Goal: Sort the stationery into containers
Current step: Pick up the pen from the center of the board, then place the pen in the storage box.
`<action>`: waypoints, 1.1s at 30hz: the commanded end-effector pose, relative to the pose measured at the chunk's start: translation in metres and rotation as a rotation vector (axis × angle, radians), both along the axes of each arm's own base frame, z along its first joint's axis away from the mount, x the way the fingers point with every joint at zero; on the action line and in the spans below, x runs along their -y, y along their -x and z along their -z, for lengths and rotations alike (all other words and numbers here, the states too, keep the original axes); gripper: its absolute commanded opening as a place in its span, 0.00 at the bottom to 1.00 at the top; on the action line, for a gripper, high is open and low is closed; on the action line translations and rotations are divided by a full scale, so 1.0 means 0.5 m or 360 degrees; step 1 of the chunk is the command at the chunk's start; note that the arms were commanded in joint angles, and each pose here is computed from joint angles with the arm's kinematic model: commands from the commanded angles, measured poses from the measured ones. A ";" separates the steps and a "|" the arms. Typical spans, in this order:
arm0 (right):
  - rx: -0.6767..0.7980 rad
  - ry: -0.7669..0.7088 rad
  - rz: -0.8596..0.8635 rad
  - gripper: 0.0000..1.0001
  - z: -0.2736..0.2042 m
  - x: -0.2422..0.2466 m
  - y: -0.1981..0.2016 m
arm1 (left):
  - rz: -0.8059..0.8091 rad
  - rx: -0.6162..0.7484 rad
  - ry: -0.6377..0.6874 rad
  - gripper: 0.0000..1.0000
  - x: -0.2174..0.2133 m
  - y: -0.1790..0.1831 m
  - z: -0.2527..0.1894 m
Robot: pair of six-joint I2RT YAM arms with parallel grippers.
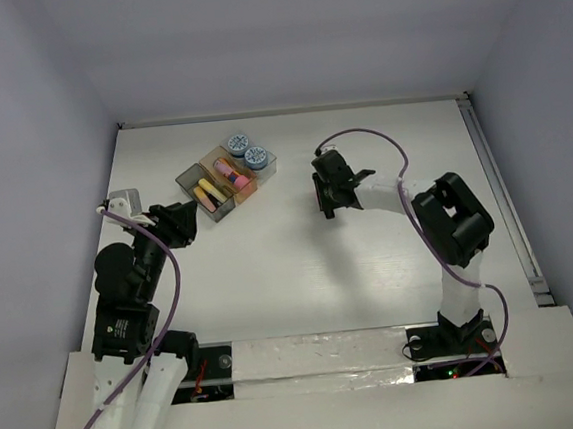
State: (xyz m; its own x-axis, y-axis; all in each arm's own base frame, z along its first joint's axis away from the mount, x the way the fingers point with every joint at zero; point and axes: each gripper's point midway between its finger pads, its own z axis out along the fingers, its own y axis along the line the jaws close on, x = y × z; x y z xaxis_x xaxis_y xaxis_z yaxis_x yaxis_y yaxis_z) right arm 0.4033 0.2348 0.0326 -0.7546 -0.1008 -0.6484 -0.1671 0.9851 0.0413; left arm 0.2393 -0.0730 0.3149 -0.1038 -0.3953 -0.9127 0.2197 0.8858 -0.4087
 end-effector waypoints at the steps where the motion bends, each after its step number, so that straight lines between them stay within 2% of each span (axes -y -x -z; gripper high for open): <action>1: 0.0166 -0.0072 -0.0085 0.10 -0.084 -0.050 -0.020 | -0.0003 0.0071 0.0003 0.35 -0.002 -0.003 -0.021; 6: 0.0460 -0.0331 -0.0341 0.10 -0.233 -0.193 -0.022 | 0.0000 0.0076 0.0004 0.35 -0.002 0.000 -0.021; 11: 0.0508 -0.0759 -0.0729 0.10 -0.317 -0.377 -0.005 | 0.0002 0.0074 0.0001 0.35 -0.001 -0.002 -0.021; 15: 0.0630 -0.0957 -0.0830 0.10 -0.362 -0.488 -0.027 | -0.0005 0.0044 -0.0001 0.35 -0.001 -0.009 -0.013; 16: 0.0572 -0.0980 -0.0841 0.10 -0.323 -0.519 -0.025 | 0.0014 0.0033 -0.0006 0.35 0.003 -0.011 -0.008; 17: 0.0614 -0.1061 -0.0906 0.11 -0.366 -0.555 -0.023 | 0.0017 0.0035 -0.0006 0.35 0.004 -0.011 -0.008; 18: 0.0622 -0.1082 -0.0912 0.11 -0.367 -0.569 -0.031 | 0.0015 0.0040 -0.0005 0.35 0.003 -0.009 -0.010; 19: 0.0584 -0.1068 -0.0928 0.11 -0.325 -0.594 -0.032 | 0.0000 0.0040 -0.0005 0.35 0.000 -0.010 -0.011; 21: 0.0633 -0.1093 -0.0958 0.11 -0.365 -0.627 -0.045 | 0.0000 0.0033 -0.0004 0.35 0.001 -0.014 -0.009; 23: 0.0605 -0.1075 -0.0951 0.11 -0.324 -0.648 -0.065 | 0.0015 0.0040 -0.0002 0.35 0.004 -0.011 -0.011; 24: 0.0645 -0.1098 -0.0960 0.11 -0.350 -0.658 -0.073 | 0.0010 0.0047 -0.0004 0.35 0.002 -0.009 -0.012; 26: 0.0597 -0.1057 -0.0956 0.12 -0.312 -0.673 -0.074 | -0.0012 0.0047 -0.0003 0.35 -0.003 -0.010 -0.013; 28: 0.0622 -0.1055 -0.0952 0.13 -0.314 -0.676 -0.081 | -0.0005 0.0041 -0.0007 0.35 -0.001 -0.011 -0.011; 30: 0.0600 -0.1046 -0.0956 0.18 -0.296 -0.679 -0.081 | -0.0003 0.0046 -0.0006 0.35 -0.001 -0.010 -0.013; 31: 0.0605 -0.1040 -0.0958 0.32 -0.298 -0.679 -0.082 | -0.0007 0.0055 -0.0004 0.35 -0.002 -0.008 -0.015; 33: 0.0613 -0.1031 -0.0953 0.46 -0.301 -0.676 -0.083 | -0.0012 0.0053 -0.0005 0.35 -0.003 -0.010 -0.016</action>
State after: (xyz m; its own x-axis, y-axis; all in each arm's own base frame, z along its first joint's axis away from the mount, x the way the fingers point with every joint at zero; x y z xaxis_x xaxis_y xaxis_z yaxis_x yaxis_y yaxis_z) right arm 0.4423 0.5658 0.1358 -0.4866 0.0078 -0.8736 -0.7141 0.5724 0.4029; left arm 0.2420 -0.0735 0.3117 -0.1161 -0.3930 -0.9122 0.2142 0.8869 -0.4093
